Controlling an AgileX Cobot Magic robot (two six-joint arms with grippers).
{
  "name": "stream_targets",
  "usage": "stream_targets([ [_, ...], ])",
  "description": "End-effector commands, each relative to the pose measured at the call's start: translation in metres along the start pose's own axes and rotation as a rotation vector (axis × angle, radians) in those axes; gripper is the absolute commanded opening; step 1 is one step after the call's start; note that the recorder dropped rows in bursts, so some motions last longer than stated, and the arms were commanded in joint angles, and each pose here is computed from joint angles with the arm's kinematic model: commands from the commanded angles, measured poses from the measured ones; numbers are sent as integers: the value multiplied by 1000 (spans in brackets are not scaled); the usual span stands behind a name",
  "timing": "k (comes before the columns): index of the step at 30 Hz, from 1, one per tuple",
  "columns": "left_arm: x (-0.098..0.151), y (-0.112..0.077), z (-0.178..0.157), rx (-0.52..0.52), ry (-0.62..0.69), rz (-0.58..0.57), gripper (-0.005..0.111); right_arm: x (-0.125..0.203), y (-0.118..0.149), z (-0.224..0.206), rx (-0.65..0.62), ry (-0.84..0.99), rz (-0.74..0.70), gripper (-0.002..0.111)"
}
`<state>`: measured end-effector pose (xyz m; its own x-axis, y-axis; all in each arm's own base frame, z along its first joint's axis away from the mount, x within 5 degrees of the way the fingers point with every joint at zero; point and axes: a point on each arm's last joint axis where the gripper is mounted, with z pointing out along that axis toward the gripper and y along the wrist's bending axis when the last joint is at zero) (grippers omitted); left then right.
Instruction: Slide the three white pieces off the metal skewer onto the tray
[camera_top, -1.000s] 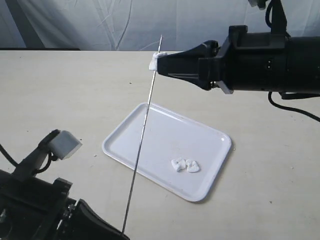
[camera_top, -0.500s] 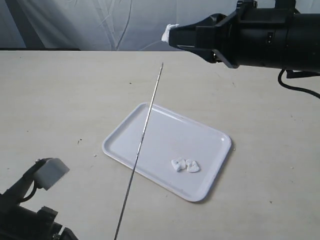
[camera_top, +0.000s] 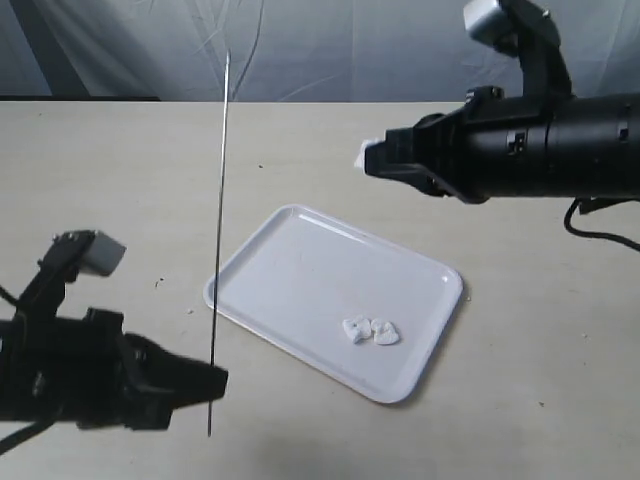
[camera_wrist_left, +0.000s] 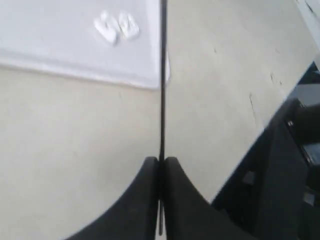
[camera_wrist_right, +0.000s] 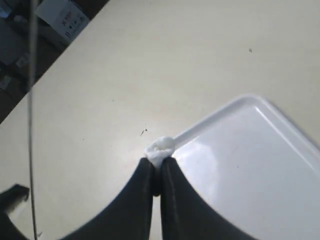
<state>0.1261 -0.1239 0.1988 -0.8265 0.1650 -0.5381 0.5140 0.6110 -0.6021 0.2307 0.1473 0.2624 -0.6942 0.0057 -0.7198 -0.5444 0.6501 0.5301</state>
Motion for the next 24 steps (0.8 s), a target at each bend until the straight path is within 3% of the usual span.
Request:
stream_targets([
  [1, -32, -1, 2, -62, -86, 69, 0, 18, -13, 20, -27, 110, 87, -1],
  [8, -59, 18, 29, -144, -47, 107, 0, 38, -38, 50, -7, 200, 231, -1],
  [18, -68, 47, 75, -156, 90, 75, 0, 68, -72, 83, 70, 295, 353, -1],
  [24, -56, 56, 90, -117, 178, 26, 0, 74, -78, 89, 77, 308, 379, 20],
])
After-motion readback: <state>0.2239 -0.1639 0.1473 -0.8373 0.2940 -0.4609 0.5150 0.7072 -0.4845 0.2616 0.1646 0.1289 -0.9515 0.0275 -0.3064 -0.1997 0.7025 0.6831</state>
